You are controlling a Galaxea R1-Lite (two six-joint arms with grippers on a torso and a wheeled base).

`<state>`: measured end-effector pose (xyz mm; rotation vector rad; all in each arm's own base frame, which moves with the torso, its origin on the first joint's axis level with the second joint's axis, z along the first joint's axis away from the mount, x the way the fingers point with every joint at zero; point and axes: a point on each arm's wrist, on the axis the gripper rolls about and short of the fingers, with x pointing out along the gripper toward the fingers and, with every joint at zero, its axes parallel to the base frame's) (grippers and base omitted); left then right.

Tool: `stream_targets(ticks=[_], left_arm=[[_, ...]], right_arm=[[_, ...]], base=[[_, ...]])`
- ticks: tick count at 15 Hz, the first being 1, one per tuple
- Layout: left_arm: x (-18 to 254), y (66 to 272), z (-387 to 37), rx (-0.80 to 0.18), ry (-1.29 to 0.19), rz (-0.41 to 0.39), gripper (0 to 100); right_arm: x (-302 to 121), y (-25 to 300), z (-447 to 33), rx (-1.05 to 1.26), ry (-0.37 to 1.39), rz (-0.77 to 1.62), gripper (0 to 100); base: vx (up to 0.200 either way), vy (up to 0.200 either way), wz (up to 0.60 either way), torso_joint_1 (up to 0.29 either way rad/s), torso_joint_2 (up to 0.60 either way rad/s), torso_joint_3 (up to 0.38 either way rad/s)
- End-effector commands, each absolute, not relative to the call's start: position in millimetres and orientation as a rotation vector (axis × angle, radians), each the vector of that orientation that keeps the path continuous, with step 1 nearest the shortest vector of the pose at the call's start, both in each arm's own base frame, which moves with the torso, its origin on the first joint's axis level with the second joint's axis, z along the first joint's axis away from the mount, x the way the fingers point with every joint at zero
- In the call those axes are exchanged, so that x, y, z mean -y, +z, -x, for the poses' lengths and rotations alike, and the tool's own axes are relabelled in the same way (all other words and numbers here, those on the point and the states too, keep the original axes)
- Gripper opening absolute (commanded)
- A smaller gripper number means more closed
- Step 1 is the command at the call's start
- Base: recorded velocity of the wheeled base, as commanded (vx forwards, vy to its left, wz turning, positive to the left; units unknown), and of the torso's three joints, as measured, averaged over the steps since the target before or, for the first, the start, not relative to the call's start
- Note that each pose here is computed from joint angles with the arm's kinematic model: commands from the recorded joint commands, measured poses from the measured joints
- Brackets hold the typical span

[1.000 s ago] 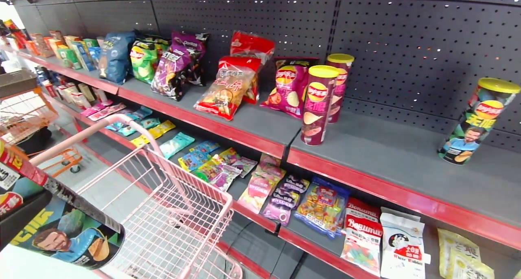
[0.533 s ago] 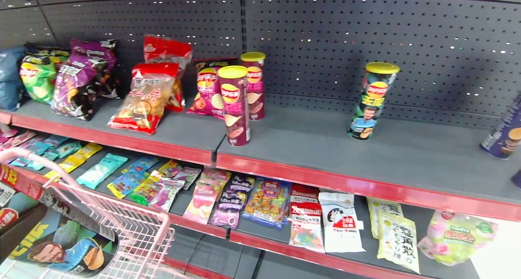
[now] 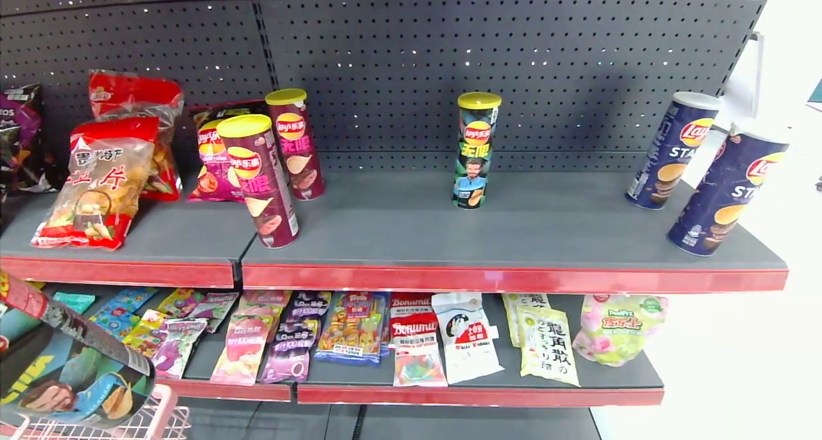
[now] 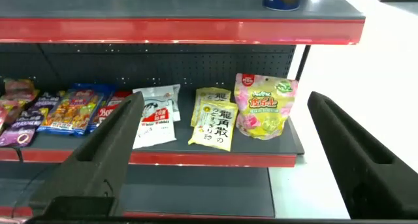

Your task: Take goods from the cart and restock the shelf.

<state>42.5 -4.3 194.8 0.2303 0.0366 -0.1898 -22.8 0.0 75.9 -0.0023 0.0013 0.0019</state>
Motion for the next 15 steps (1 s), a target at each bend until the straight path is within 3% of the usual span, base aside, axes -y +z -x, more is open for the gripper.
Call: stream_targets(ticks=[1,7,13,15], left_arm=[[4,195,-36,-0.017,-0.185,-0.266,0],[4,196,-33,-0.003,-0.195,-0.271,0],[5,201,-14,0.017,-0.248,-0.273,0],[6,204,-4,0.034,-0.299,-0.203,0]], right_arm=[[0,76,23,-0.003,0.003,0.003,100],[0,76,23,-0.003,0.003,0.003,100],[0,76,23,-0.003,0.008,0.009,100],[-1,88,25,0.032,0.040,-0.009,100]], base=[[0.000,0.000,0.00,0.000,0.00,0.000],[0.200,0.000,0.00,0.004,0.00,0.003],[0.000,0.000,0.00,0.000,0.00,0.000],[0.000,0.000,0.00,0.000,0.00,0.000]])
